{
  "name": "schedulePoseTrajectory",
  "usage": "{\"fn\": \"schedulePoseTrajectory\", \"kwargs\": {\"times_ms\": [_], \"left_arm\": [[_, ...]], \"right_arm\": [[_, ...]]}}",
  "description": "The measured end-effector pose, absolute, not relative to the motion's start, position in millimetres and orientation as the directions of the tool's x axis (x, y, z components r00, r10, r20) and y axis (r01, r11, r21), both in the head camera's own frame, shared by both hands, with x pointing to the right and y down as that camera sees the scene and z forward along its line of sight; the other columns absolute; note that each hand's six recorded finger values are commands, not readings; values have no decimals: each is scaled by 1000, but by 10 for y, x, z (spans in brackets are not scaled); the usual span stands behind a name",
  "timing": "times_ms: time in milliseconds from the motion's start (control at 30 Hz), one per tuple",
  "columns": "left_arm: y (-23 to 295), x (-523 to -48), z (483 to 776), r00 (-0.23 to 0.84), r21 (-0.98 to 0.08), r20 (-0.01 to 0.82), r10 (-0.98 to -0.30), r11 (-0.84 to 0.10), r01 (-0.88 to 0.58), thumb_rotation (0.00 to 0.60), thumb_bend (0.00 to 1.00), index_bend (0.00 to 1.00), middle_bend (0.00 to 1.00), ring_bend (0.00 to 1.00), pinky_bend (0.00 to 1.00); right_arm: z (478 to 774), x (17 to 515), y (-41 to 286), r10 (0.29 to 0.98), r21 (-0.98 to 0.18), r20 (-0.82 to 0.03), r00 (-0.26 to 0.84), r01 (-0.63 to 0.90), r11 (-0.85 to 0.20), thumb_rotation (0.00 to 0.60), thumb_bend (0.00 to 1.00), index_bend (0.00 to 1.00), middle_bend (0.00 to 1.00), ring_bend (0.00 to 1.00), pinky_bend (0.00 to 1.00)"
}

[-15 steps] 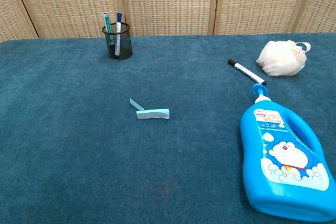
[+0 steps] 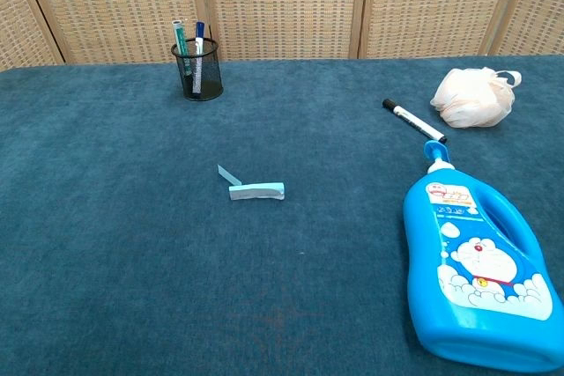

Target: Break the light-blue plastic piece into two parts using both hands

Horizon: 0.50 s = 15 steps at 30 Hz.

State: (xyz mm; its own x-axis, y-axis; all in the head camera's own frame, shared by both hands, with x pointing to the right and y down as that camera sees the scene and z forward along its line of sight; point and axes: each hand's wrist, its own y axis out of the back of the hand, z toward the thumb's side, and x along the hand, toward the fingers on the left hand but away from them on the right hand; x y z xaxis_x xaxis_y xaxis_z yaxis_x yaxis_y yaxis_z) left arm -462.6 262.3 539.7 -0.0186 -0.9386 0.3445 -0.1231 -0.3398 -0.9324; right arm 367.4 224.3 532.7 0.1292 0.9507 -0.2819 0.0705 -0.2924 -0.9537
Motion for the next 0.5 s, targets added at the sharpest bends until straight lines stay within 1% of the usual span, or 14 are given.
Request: {"fn": "schedulePoseTrajectory", "kwargs": {"times_ms": [100,167,333,433,500], "left_arm": [[2588,-4638,5419,-32,-933,346,-938,-340,-119,600,0,0,0,0,0],[2562,-4650,5440,-43,-933,348,-936,-341,-116,600,0,0,0,0,0],[2518,-4665,5519,-62,-929,362,-930,-355,-103,600,0,0,0,0,0],[2492,-4673,5537,-69,-930,361,-930,-354,-101,600,0,0,0,0,0],[2479,-4679,5541,-72,-931,360,-930,-352,-101,600,0,0,0,0,0]], "right_arm": [[5339,3491,2003,939,-949,-291,184,67,-307,600,0,0,0,0,0],[5356,3307,1775,926,-944,-301,227,64,-323,600,0,0,0,0,0],[5454,2821,1281,881,-916,-366,300,52,-398,600,0,0,0,0,0],[5539,2473,1048,849,-901,-397,348,25,-432,600,0,0,0,0,0],[5630,2246,960,825,-889,-421,376,9,-458,600,0,0,0,0,0]]}}
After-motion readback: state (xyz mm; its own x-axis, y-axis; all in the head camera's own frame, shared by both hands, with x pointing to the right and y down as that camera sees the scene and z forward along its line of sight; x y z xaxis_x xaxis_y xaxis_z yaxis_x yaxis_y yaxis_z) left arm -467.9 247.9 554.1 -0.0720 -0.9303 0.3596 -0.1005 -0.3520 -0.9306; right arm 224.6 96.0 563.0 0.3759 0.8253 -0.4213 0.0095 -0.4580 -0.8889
